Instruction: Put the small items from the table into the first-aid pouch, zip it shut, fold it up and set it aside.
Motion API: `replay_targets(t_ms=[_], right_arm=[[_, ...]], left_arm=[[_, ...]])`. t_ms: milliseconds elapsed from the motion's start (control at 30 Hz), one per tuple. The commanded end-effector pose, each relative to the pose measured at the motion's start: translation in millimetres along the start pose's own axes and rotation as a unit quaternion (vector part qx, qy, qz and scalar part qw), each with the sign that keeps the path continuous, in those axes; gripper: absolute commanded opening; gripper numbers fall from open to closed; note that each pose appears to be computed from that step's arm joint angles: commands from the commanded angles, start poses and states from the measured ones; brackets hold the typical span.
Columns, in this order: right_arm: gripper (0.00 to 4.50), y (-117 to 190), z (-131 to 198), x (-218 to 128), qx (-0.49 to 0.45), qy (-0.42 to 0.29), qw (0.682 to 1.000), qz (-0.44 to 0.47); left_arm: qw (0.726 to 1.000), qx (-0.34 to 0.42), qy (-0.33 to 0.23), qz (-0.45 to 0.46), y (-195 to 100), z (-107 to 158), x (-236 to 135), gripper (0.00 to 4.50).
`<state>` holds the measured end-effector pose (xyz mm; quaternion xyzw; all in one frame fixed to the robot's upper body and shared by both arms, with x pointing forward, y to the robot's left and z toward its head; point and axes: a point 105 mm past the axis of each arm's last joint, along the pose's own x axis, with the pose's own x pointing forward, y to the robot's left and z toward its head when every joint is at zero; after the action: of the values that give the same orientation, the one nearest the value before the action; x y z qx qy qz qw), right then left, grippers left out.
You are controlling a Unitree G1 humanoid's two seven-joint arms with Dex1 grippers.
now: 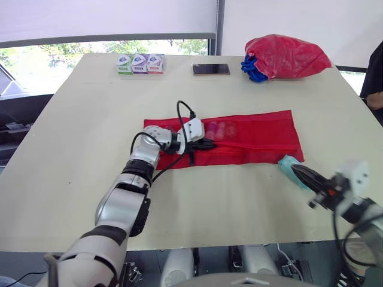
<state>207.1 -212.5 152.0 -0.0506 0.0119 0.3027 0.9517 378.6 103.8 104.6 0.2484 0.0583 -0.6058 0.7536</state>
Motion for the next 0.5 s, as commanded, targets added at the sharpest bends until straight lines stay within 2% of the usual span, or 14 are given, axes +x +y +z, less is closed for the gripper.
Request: replay_targets(t_ms=[33, 100, 133, 167, 200, 267, 300, 333, 367, 467, 500], right_arm=[[1.86, -3.4, 17.5, -21.7, -0.022, -0.024, 0.999, 0.016], [2.35, -7.0, 21.7, -31.1, -0.027, -0.027, 0.999, 0.014], [2.91, -7.8, 23.7, -33.3, -0.027, -0.029, 0.999, 0.014], [3.20, -8.1, 25.1, -34.5, -0.027, -0.030, 0.999, 0.015], [3.66, -7.9, 26.2, -34.7, -0.027, -0.031, 0.999, 0.017], [4.50, -7.0, 26.6, -34.5, -0.027, -0.030, 0.999, 0.018], [4.50, -6.2, 26.0, -34.7, -0.027, -0.029, 0.999, 0.019], [4.50, -5.7, 25.5, -35.0, -0.027, -0.028, 0.999, 0.019], [4.50, -5.1, 25.1, -35.5, -0.026, -0.027, 0.999, 0.019], [4.50, -1.8, 28.8, -37.3, -0.022, -0.037, 0.999, 0.020], [4.50, -0.5, 30.5, -37.6, -0.021, -0.040, 0.999, 0.021]], left_arm=[[1.000, 0.016, 0.001, 0.018, 9.5, 3.5, -18.8, 0.00], [1.000, 0.016, 0.007, 0.021, 12.7, 2.7, -26.2, 0.00], [1.000, 0.017, 0.009, 0.023, 14.6, 3.2, -28.4, 0.30], [0.999, 0.019, 0.010, 0.026, 16.6, 4.3, -29.7, 0.61], [0.999, 0.020, 0.008, 0.028, 18.3, 6.1, -29.9, 0.75], [0.999, 0.023, -0.003, 0.022, 19.5, 12.7, -28.4, 1.64], [1.000, 0.024, -0.012, 0.015, 18.7, 16.9, -27.2, 2.02], [0.999, 0.025, -0.019, 0.007, 17.6, 20.3, -26.1, 2.64], [0.999, 0.027, -0.027, 0.000, 16.5, 23.7, -24.9, 2.80], [0.997, 0.045, -0.065, -0.011, 15.3, 43.1, -17.0, 3.94], [0.996, 0.052, -0.073, -0.012, 14.8, 48.1, -14.1, 4.48]])
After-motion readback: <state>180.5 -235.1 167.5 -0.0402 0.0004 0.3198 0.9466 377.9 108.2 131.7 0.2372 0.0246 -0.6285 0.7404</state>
